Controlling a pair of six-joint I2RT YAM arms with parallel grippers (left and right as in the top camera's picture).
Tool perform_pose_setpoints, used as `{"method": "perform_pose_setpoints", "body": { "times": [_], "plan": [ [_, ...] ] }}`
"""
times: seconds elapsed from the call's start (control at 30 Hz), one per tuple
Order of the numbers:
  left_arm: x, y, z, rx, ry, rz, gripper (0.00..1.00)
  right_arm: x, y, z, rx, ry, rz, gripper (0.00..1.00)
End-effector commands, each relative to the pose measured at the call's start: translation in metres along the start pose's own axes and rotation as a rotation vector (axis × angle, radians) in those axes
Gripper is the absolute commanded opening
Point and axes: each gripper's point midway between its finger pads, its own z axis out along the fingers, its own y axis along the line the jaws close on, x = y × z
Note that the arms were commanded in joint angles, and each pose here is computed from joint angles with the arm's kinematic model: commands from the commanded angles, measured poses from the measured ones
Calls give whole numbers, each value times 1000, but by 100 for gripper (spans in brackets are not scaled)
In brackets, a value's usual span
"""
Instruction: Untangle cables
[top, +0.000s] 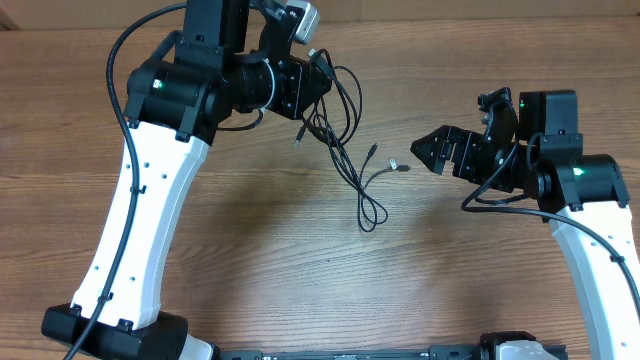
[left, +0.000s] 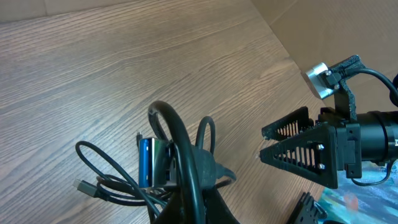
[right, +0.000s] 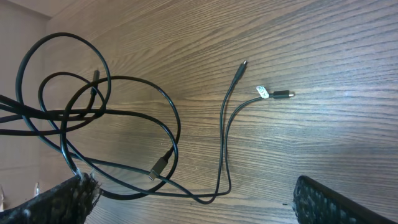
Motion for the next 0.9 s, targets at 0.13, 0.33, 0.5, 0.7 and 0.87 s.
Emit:
{"method": "perform_pose_setpoints", "body": {
  "times": [0.13, 0.33, 0.5, 0.7, 0.87],
  "plan": [
    [0, -10, 0, 43, 3, 28, 4, -2, -1, -1, 9, -10, -6, 100],
    [0, -10, 0, 42, 3, 29, 4, -2, -1, -1, 9, -10, -6, 100],
    [0, -10, 0, 42, 3, 29, 4, -2, -1, -1, 9, -10, -6, 100],
    [2, -7, 0, 28, 10, 22, 4, -2, -1, -1, 9, -10, -6, 100],
    [7, -4, 0, 9, 29, 8, 4, -2, -1, -1, 9, -10, -6, 100]
  ]
}}
